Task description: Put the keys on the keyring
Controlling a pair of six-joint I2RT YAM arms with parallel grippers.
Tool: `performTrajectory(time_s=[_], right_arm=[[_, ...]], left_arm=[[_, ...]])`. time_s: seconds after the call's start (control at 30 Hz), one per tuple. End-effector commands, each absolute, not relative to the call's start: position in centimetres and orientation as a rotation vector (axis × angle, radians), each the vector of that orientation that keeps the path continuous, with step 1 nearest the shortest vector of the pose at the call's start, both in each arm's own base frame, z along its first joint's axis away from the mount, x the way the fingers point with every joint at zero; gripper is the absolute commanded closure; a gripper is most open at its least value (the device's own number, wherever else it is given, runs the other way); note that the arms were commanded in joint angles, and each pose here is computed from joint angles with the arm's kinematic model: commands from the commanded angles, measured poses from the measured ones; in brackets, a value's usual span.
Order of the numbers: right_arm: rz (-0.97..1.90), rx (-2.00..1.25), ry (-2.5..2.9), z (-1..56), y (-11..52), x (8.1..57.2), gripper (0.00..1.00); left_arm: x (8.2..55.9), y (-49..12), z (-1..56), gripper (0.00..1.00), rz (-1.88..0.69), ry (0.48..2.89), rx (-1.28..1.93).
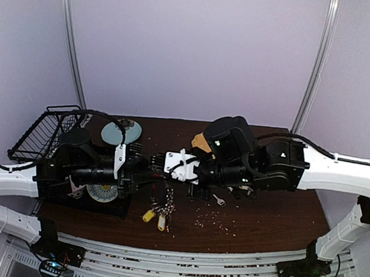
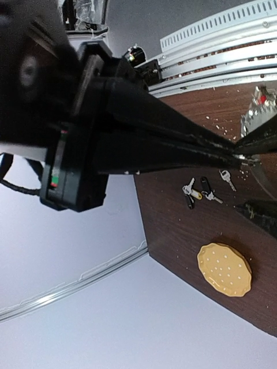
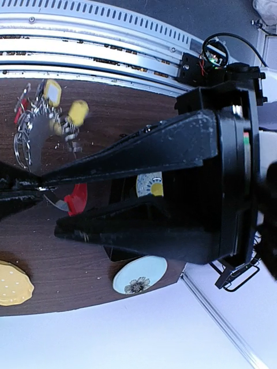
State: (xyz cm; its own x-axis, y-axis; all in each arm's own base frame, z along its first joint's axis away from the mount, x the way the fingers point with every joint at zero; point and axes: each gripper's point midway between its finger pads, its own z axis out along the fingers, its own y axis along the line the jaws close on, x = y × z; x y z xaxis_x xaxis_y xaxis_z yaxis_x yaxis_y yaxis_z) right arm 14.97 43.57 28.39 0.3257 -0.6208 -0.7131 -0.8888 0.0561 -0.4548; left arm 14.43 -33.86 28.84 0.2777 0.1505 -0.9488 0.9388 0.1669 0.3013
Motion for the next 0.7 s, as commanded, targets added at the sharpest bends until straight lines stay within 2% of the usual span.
performTrajectory(time_s=[0.0,0.1,0.23,0.33,0.53,0.67], right_arm=[[0.466,-1.579,1.244,32.3,44.5,13.7,1.0],[0.48,-1.569,1.237,32.6,44.7,13.6,1.0],[0.499,-1.579,1.233,32.4,44.9,13.3,1.0],[0.505,-1.572,1.233,32.5,44.9,13.3,1.0],[0.511,-1.582,1.235,32.3,45.1,13.2,1.0],[0.508,-1.585,1.237,32.3,45.1,13.3,1.0]], left_arm=[[15.2,-33.5,28.9,0.79,-0.751,1.149,1.24],[14.7,-33.2,28.5,0.81,-0.754,1.129,1.253],[15.0,-32.5,28.7,0.94,-0.722,1.119,1.214],[14.9,-32.4,28.6,0.85,-0.712,1.106,1.224],[14.7,-32.4,29.0,0.83,-0.715,1.085,1.217],[13.1,-32.5,29.5,0.77,-0.769,1.008,1.269]])
